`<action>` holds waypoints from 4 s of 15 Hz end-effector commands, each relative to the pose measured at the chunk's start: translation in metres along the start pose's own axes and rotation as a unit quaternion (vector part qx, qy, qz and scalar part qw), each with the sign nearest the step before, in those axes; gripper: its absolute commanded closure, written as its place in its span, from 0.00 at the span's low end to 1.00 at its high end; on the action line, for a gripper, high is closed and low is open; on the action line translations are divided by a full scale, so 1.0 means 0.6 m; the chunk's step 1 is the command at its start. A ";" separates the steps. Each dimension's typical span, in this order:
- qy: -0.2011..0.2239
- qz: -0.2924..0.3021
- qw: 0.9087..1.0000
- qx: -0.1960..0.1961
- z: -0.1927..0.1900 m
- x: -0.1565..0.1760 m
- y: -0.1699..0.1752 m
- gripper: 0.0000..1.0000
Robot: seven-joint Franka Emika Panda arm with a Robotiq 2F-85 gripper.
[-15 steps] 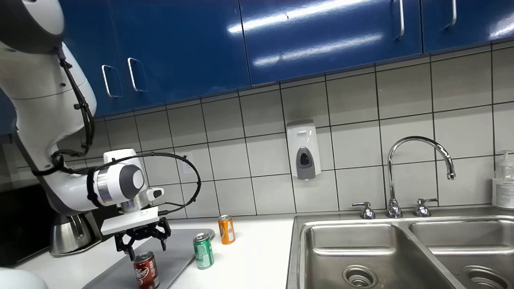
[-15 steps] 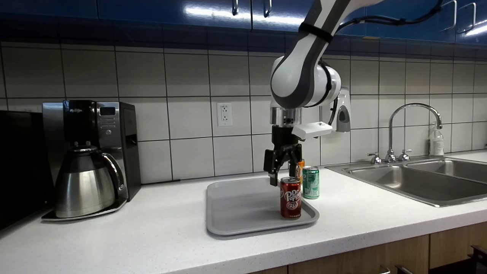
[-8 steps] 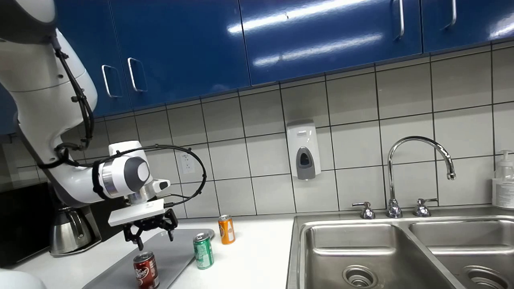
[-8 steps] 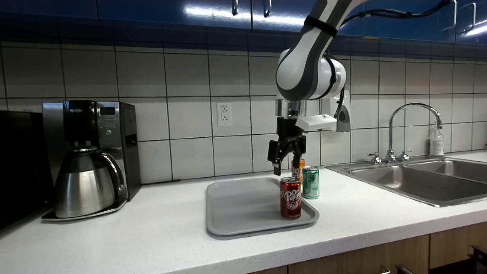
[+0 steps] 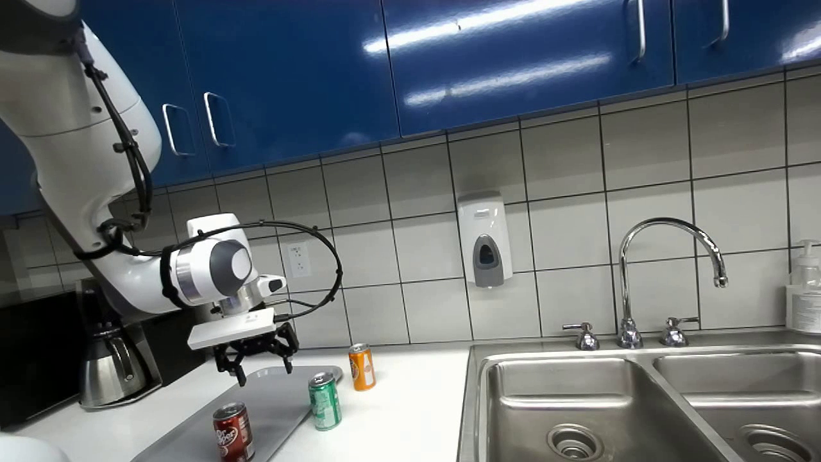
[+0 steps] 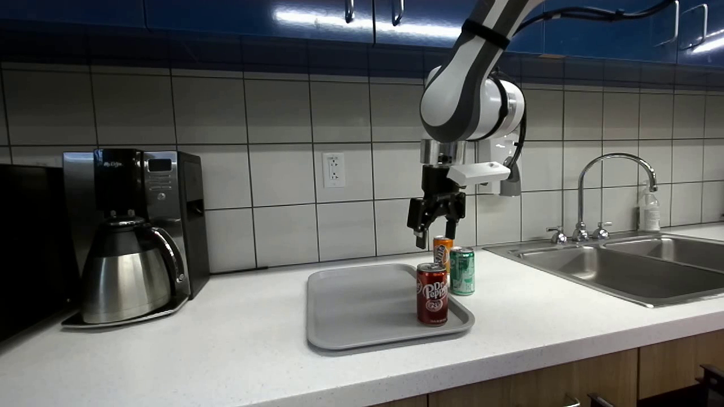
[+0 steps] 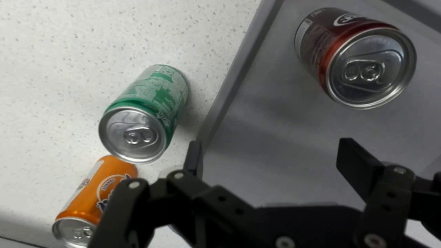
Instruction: Put all the soda cans on the tray
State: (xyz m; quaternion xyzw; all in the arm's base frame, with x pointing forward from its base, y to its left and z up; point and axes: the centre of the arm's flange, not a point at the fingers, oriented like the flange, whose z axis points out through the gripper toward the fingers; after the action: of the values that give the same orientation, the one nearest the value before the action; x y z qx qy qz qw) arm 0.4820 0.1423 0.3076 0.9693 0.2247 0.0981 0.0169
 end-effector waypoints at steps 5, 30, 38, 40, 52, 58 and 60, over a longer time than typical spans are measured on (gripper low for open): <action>0.004 0.044 0.999 -0.019 -0.016 -0.017 0.047 0.00; -0.025 0.114 0.992 -0.040 0.032 -0.044 0.163 0.00; -0.030 0.108 0.993 -0.034 0.065 -0.011 0.169 0.00; -0.030 0.107 0.993 -0.034 0.071 -0.002 0.170 0.00; -0.033 0.095 0.995 -0.028 0.098 0.026 0.157 0.00; -0.039 0.092 0.995 -0.026 0.111 0.029 0.152 0.00; -0.041 0.091 0.995 -0.025 0.115 0.030 0.150 0.00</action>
State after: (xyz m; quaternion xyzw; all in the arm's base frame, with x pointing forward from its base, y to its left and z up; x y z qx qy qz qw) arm 0.5422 0.0653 0.2513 0.9887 0.1284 0.0646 0.0413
